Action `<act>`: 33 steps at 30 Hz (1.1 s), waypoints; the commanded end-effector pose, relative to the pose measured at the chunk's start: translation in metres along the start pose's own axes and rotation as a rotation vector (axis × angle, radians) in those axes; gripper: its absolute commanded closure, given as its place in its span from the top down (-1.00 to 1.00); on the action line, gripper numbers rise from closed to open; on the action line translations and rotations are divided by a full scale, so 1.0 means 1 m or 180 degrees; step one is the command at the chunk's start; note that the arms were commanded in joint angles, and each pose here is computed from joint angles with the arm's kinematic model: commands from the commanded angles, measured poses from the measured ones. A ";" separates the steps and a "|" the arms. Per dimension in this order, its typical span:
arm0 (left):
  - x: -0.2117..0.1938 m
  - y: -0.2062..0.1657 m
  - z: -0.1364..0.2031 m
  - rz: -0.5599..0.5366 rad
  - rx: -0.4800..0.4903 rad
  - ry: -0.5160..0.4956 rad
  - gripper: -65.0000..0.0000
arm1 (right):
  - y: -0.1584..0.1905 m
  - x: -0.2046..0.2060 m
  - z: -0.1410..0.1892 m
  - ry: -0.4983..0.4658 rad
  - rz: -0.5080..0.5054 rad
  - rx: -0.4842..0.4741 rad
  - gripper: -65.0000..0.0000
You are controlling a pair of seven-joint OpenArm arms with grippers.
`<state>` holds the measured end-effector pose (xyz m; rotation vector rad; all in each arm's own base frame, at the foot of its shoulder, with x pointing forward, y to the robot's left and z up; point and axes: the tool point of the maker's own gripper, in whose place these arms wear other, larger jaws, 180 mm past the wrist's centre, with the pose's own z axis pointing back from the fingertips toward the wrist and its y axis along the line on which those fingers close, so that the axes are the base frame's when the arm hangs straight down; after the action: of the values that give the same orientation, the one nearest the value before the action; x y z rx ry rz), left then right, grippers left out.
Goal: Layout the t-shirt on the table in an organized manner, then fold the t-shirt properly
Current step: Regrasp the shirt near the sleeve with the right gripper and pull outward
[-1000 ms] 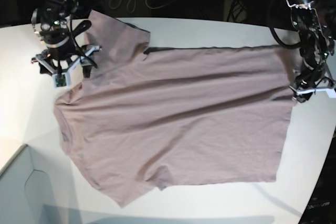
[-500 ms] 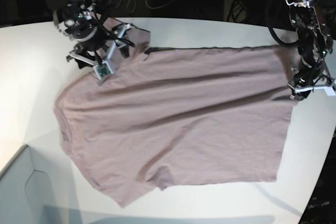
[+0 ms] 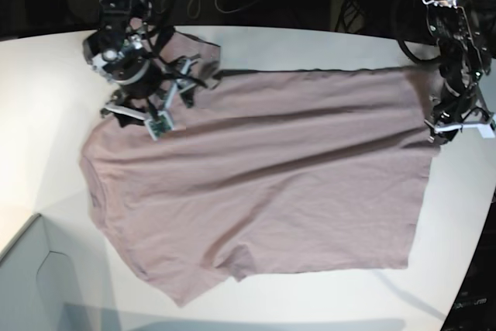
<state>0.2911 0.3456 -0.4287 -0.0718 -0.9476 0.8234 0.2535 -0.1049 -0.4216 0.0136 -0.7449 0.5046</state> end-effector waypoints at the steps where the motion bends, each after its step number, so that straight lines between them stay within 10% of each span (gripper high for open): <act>1: 0.020 -0.002 0.000 -0.0042 -0.0031 -0.0165 0.01 | -0.004 0.008 0.003 -0.0116 -0.0027 -0.0015 0.37; 15: 0.032 0.002 0.001 -0.0095 -0.0017 -0.0222 0.01 | -0.137 0.013 0.022 -0.0200 -0.0321 -0.0928 0.37; 27: 0.030 0.006 0.004 -0.0113 0.0001 -0.0205 0.01 | -0.143 -0.026 -0.039 0.0187 -0.0584 -0.0493 0.37; 33: 0.048 -0.011 0.011 -0.0172 -0.0125 -0.0363 0.01 | -0.181 -0.052 -0.007 0.0087 -0.0613 -0.1172 0.37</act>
<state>0.2931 0.3589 -0.4055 -0.0393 -0.9986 0.7859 0.2910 -0.2790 -0.4505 -0.2366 -0.7181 0.1904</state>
